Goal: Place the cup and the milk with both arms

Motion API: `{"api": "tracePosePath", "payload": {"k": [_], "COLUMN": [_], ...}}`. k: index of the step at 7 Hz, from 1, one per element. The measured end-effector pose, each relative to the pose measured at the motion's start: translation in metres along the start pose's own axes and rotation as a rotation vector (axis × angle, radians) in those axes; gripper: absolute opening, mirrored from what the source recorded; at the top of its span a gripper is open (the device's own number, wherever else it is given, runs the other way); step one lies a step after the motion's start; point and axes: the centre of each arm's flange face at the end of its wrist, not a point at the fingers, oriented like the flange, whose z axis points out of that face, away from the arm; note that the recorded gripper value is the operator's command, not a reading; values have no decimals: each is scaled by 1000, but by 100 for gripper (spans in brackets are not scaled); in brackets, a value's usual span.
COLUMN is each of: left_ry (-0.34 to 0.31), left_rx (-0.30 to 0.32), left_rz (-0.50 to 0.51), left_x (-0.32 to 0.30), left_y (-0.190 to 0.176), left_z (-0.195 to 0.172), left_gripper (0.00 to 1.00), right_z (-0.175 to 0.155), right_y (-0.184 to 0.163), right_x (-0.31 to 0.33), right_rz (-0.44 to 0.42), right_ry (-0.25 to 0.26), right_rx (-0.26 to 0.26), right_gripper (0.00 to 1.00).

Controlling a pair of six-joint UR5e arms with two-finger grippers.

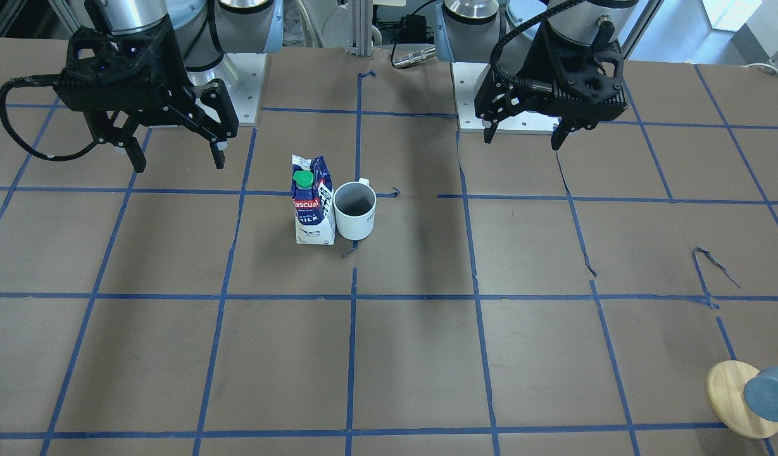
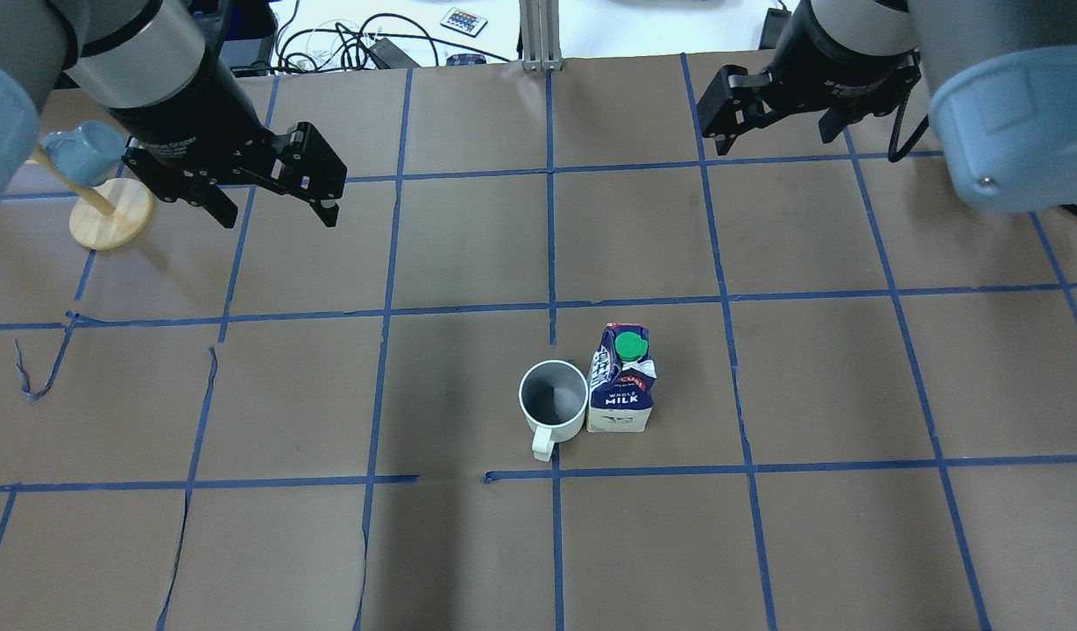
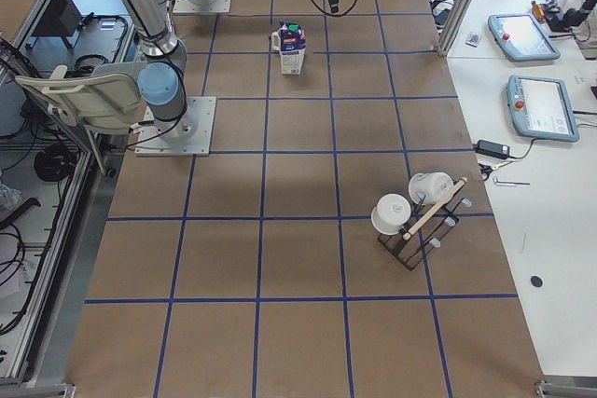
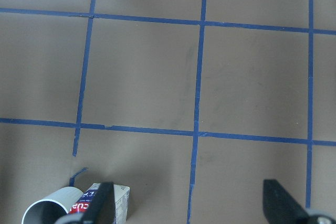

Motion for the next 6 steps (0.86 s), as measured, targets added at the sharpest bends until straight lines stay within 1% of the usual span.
{"api": "tracePosePath", "payload": {"k": [6], "left_ry": [-3], "left_rx": [-2], "left_rz": [1], "left_x": [0], "left_y": [5], "left_z": [0], "left_gripper": [100], "right_z": [4], "right_y": [0], "right_x": [0], "right_rz": [-1], "right_ry": [6], "right_rx": [-15], "right_gripper": [100]}}
